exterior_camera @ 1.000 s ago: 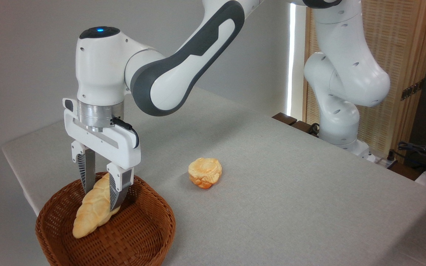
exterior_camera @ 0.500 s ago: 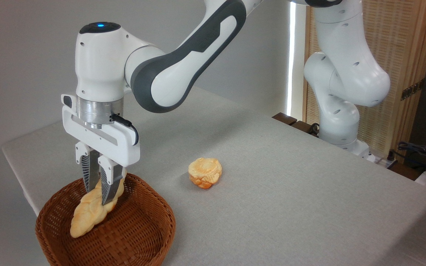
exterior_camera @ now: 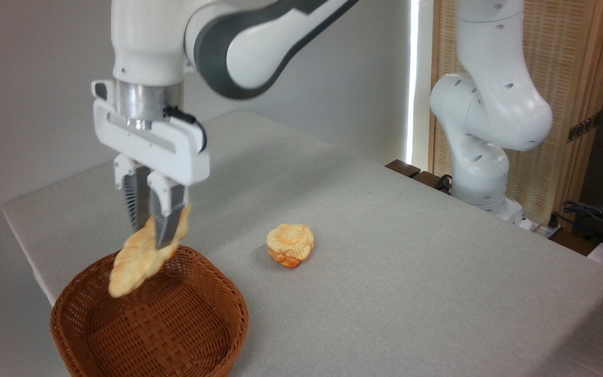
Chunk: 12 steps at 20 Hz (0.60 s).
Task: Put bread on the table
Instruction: 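Lift the bread roll out of the basket and carry it toward the round bun, then lower the bread roll onto the table beside the round bun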
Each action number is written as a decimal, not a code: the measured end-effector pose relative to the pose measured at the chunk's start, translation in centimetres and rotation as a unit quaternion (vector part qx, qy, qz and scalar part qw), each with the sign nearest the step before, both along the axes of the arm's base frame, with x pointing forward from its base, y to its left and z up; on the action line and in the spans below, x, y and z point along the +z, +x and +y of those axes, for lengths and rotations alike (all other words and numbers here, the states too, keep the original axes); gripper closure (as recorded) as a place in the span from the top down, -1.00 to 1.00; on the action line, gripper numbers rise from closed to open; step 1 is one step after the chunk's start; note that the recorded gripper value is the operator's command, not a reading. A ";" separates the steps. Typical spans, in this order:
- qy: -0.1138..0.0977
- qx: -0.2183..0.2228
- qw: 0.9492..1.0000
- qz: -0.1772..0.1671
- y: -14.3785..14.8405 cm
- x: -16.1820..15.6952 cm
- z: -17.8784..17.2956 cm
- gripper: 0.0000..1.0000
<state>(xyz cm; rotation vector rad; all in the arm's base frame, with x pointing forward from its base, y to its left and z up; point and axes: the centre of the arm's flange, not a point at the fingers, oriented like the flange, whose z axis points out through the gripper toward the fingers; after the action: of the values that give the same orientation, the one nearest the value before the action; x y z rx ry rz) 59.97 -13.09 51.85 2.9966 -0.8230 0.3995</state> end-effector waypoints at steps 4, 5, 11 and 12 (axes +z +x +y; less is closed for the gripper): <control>0.020 -0.029 0.998 0.059 -2.6 0.7 0.2 0.04; 0.027 -0.044 0.996 0.078 -3.5 0.6 0.3 0.10; 0.047 -0.094 0.981 0.161 -7.1 -1.9 -0.7 0.76; 0.049 -0.098 0.980 0.167 -7.4 -2.3 -1.1 1.00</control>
<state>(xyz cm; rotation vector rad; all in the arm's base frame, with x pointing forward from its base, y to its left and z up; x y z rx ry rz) 52.54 -14.18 49.53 2.9052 -1.1118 -0.1485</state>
